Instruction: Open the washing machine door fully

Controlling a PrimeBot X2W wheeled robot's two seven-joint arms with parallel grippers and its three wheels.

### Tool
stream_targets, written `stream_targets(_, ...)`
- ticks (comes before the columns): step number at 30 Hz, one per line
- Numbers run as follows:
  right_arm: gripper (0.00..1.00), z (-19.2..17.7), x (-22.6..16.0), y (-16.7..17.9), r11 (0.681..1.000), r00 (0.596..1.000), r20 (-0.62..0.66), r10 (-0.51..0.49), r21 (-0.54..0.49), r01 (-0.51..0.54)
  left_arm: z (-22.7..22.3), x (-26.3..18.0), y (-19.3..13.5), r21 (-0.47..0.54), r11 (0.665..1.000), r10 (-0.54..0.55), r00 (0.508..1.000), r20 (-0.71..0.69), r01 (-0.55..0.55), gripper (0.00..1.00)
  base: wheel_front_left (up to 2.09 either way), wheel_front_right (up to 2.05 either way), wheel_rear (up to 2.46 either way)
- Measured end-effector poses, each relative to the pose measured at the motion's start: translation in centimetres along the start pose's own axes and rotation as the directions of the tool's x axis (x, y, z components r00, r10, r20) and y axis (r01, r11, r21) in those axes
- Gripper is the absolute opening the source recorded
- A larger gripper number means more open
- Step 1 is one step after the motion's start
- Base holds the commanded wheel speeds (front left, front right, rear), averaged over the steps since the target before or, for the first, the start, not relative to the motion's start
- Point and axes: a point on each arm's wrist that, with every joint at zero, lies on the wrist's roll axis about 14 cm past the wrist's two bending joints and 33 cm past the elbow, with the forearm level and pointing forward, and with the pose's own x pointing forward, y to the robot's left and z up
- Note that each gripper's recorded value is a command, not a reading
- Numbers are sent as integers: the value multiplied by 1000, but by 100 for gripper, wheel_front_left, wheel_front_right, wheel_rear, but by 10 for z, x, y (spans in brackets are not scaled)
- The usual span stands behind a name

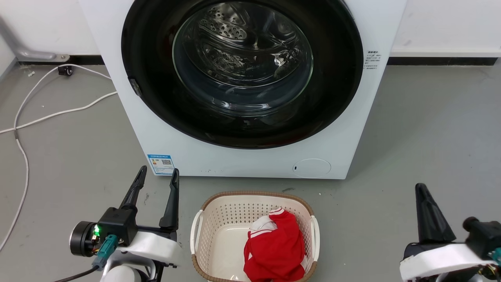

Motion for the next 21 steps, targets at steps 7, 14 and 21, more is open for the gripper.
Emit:
stream_targets(7, 0, 20, 4, -12, 925, 988, 123, -93, 379, 39, -1, 0, 0, -5, 1000, 2, 1000, -2, -2, 100, 0, 0, 0)
stream_targets(14, 0, 30, 15, -29, 568, 960, 148, -238, 823, 14, -2, 2, 0, -8, 1000, 4, 1000, -5, -4, 100, 0, 0, 0)
stream_targets(21, 0, 34, 43, -45, 249, 944, 114, -310, 968, -35, -6, 9, 2, -11, 1000, 8, 1000, -10, -8, 100, 0, 0, 0)
